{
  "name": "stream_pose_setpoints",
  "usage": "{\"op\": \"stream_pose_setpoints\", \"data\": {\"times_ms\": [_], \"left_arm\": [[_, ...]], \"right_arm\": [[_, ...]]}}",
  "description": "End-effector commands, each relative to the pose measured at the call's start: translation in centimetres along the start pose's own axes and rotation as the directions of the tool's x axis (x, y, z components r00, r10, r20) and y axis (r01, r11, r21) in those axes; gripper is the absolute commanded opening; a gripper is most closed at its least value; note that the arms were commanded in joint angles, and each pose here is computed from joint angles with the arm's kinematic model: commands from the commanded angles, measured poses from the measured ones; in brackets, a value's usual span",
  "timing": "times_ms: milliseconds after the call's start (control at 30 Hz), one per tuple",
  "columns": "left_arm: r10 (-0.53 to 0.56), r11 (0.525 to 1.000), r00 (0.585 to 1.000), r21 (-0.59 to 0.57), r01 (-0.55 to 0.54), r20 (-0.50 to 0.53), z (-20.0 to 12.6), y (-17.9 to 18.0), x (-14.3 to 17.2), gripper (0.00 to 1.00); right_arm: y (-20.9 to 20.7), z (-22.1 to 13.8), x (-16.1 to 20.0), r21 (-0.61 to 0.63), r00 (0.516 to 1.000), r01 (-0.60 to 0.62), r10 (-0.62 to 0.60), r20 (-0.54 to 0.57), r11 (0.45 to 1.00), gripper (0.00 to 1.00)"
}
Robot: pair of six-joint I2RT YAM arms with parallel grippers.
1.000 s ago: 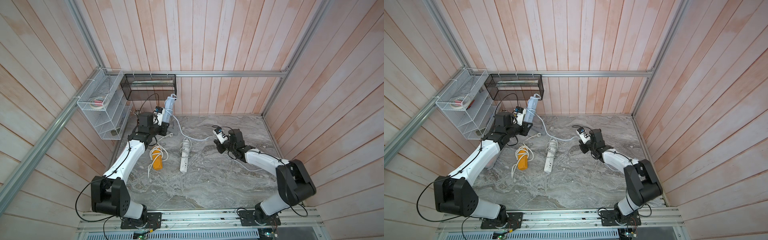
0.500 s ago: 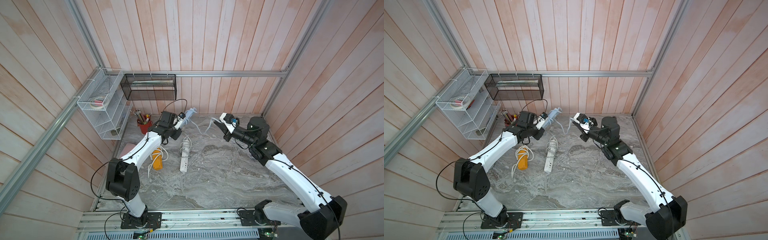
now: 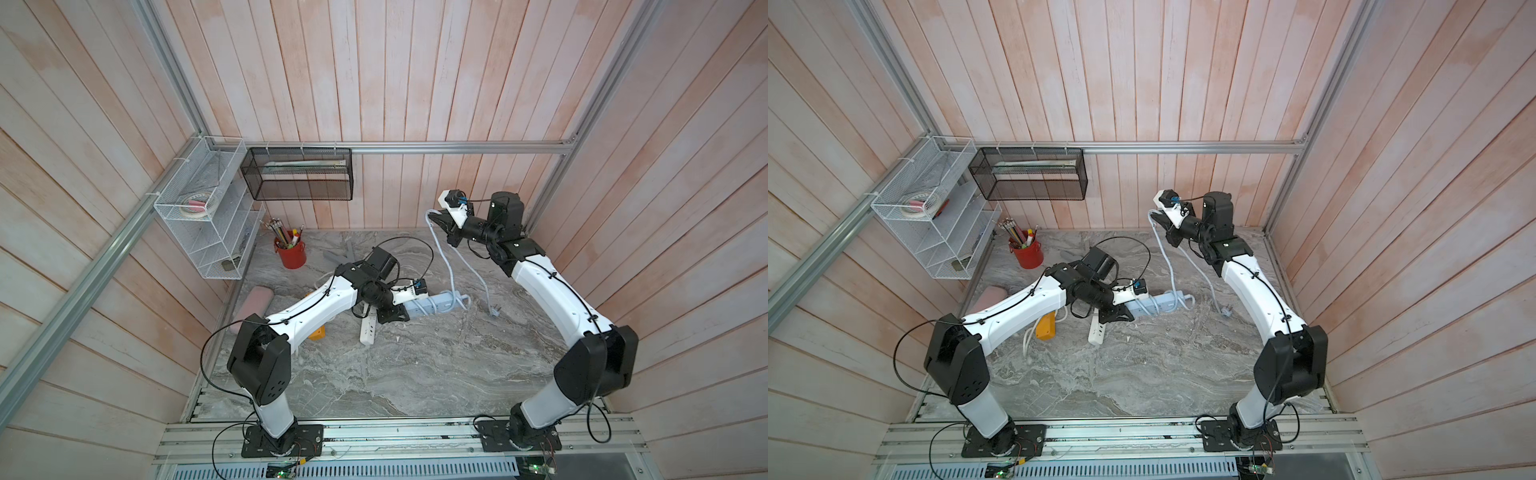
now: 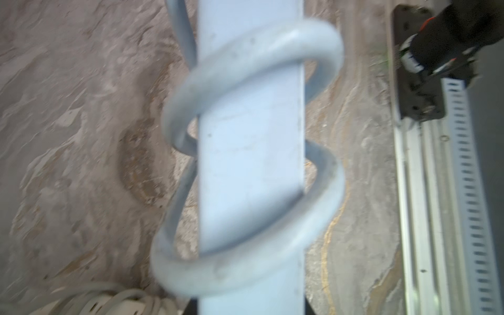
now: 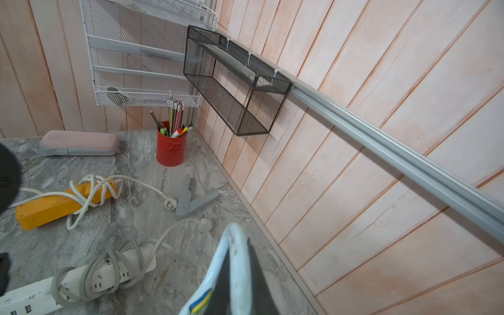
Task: Wrap the cord around the power strip
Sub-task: Wrap the power cord around the power strip.
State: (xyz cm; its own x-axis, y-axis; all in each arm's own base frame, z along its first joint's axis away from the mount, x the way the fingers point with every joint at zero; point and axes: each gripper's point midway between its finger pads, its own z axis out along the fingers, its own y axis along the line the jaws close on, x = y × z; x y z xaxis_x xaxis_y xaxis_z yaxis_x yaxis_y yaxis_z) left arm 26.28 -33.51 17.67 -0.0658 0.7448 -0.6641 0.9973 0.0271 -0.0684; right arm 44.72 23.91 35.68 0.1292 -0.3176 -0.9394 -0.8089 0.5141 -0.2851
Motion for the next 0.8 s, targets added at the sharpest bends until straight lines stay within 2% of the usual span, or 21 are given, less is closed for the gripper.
{"op": "stream_pose_setpoints", "data": {"times_ms": [0,100,167,300,467,533,667,767], "left_arm": [[0.095,0.983,0.965,0.131,-0.13,0.243,-4.2,-4.6,-5.7,0.0],[0.134,0.966,0.92,0.158,-0.204,0.37,-6.7,-6.5,-8.2,0.0],[0.17,0.96,0.869,0.119,-0.252,0.465,-8.6,-7.1,-10.1,0.0],[0.185,0.961,0.742,0.037,-0.272,0.644,-12.9,-6.6,-12.8,0.0],[0.149,0.988,0.641,-0.094,-0.119,0.753,-17.5,-2.5,-13.3,0.0],[0.128,0.987,0.615,-0.159,-0.005,0.778,-19.1,0.3,-12.8,0.0],[0.072,0.95,0.561,-0.228,0.214,0.824,-21.9,5.1,-10.4,0.0],[0.02,0.898,0.552,-0.258,0.357,0.834,-23.1,8.6,-7.7,0.0]], "right_arm": [[-1.8,0.7,2.1,-0.007,0.995,-0.102,0.102,-0.007,0.995,0.0],[-3.2,1.4,4.8,-0.032,0.968,-0.248,0.248,0.019,0.968,0.0],[-3.2,2.5,6.9,-0.04,0.946,-0.323,0.324,0.004,0.946,0.0],[-2.9,4.1,11.5,-0.003,0.863,-0.505,0.505,-0.015,0.863,0.0],[0.6,4.9,16.6,0.077,0.78,-0.612,0.617,-0.106,0.787,0.0],[3.0,5.2,18.6,0.096,0.752,-0.633,0.64,-0.161,0.768,0.0],[7.6,4.8,21.9,0.123,0.725,-0.643,0.652,-0.223,0.756,0.0],[9.4,4.2,24.2,0.159,0.702,-0.641,0.657,-0.275,0.751,0.0]]}}
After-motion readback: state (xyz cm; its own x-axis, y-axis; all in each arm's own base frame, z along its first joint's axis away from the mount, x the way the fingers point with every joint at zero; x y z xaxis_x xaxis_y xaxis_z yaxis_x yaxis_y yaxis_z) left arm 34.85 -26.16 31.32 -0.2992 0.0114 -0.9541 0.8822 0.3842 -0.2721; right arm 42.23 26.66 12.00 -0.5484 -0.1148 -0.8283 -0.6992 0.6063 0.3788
